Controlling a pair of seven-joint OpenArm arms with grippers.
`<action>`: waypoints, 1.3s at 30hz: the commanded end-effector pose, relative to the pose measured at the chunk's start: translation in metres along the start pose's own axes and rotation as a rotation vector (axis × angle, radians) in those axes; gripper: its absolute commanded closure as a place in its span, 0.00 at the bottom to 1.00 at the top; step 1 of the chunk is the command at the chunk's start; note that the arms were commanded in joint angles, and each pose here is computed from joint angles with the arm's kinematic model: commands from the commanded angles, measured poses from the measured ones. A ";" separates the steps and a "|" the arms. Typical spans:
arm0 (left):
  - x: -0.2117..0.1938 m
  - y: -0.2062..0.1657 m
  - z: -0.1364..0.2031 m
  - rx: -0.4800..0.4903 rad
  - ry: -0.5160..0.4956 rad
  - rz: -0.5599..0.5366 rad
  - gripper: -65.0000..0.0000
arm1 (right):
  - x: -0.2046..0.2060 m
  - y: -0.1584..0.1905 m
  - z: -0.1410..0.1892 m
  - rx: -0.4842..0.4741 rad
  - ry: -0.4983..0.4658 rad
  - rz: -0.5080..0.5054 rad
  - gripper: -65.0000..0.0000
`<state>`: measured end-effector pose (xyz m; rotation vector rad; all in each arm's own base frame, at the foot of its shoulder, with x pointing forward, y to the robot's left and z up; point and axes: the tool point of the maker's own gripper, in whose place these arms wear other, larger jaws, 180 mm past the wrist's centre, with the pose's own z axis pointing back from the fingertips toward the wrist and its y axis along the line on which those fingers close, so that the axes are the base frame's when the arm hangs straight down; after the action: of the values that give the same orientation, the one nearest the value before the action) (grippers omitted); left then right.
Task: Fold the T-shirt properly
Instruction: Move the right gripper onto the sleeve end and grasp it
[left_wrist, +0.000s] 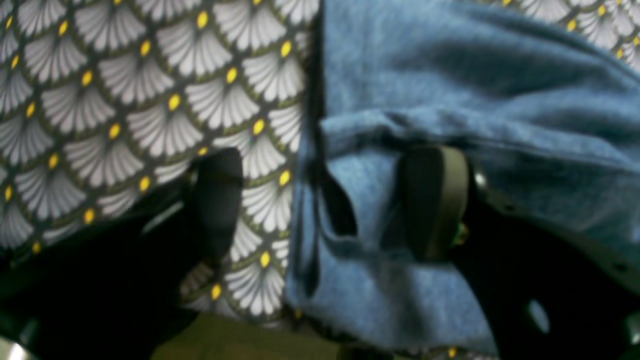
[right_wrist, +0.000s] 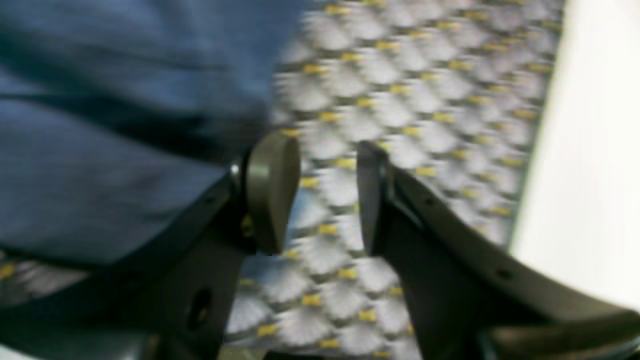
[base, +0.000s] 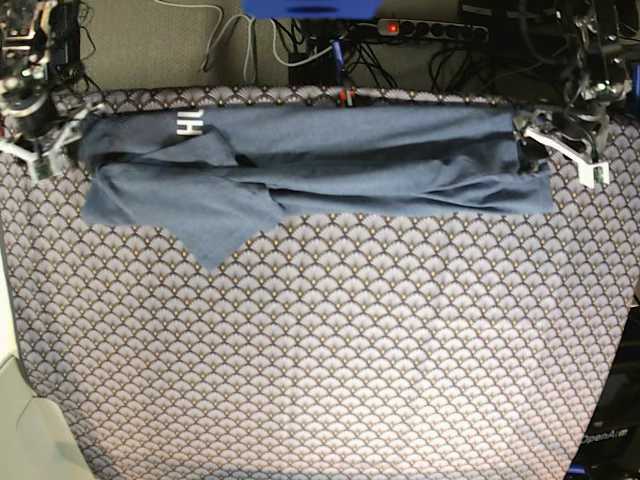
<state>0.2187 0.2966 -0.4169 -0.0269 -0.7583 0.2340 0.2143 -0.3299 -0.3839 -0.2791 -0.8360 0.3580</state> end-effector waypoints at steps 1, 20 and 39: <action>0.016 0.001 0.003 -0.004 -0.047 -0.016 0.25 | 0.012 -0.019 0.004 -0.045 -0.040 0.011 0.63; 0.012 -0.012 0.002 -0.081 -0.034 -0.071 0.25 | 0.140 0.154 0.039 0.408 -0.300 0.042 0.66; 0.011 -0.015 0.001 -0.084 -0.033 -0.069 0.25 | 0.181 0.264 0.030 0.671 -0.318 0.201 0.72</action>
<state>0.2225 0.2809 -0.4167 -0.0827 -0.7650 0.1502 0.2484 -0.0168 -0.3528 0.3185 -0.9132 0.8617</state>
